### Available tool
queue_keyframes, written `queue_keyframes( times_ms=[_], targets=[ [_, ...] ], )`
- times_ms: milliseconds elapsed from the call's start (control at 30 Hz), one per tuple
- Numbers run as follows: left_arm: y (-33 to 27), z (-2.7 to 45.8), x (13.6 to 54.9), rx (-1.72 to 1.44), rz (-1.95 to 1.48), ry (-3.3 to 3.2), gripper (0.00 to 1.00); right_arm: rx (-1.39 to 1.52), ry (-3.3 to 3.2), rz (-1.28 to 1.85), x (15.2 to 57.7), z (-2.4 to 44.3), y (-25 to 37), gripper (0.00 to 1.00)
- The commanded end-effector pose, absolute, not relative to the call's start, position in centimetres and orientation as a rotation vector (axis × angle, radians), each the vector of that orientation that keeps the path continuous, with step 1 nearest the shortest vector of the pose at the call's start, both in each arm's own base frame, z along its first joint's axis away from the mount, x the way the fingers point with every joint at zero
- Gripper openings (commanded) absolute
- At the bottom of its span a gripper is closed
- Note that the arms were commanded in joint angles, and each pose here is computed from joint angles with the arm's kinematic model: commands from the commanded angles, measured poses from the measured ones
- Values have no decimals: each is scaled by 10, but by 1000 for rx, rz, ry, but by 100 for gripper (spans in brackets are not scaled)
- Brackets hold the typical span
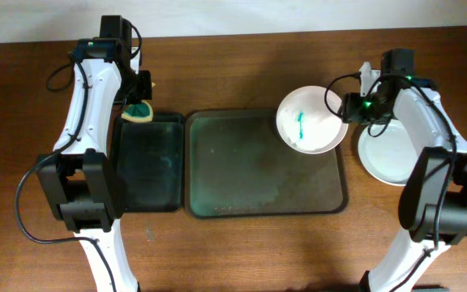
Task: Clean dirty plates on tray and stack at the side
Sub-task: 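Grasp the last plate rim with the right gripper and drag it center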
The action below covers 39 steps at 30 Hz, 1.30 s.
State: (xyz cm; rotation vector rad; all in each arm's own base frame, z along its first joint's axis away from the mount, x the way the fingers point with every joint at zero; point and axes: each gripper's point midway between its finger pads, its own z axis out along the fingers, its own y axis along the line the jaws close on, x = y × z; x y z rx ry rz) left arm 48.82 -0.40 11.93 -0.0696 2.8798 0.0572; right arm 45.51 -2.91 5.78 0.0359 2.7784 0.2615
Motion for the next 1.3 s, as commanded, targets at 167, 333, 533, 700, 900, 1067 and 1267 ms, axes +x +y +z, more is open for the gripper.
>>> queue_keyframes(
  times_ms=[167,333,533,700,900,1067,1267],
  targets=[
    [-8,127,491,-36,42,2864,0,9,2811,278,459,34,-24,40],
    [-7,127,491,-36,43,2864,0,49,2819,285,458,32,-23,9],
    [-8,127,491,-36,42,2864,0,91,2893,539,431,39,6,4],
    [-8,127,490,-36,40,2865,0,181,2936,715,406,69,42,4],
    [-24,126,489,-15,-72,2871,0,287,3068,564,383,62,103,4],
    [-38,126,488,26,-78,2873,0,309,3078,393,375,55,139,4],
    [-72,126,483,102,-109,2877,0,304,3066,318,368,43,160,4]
  ],
)
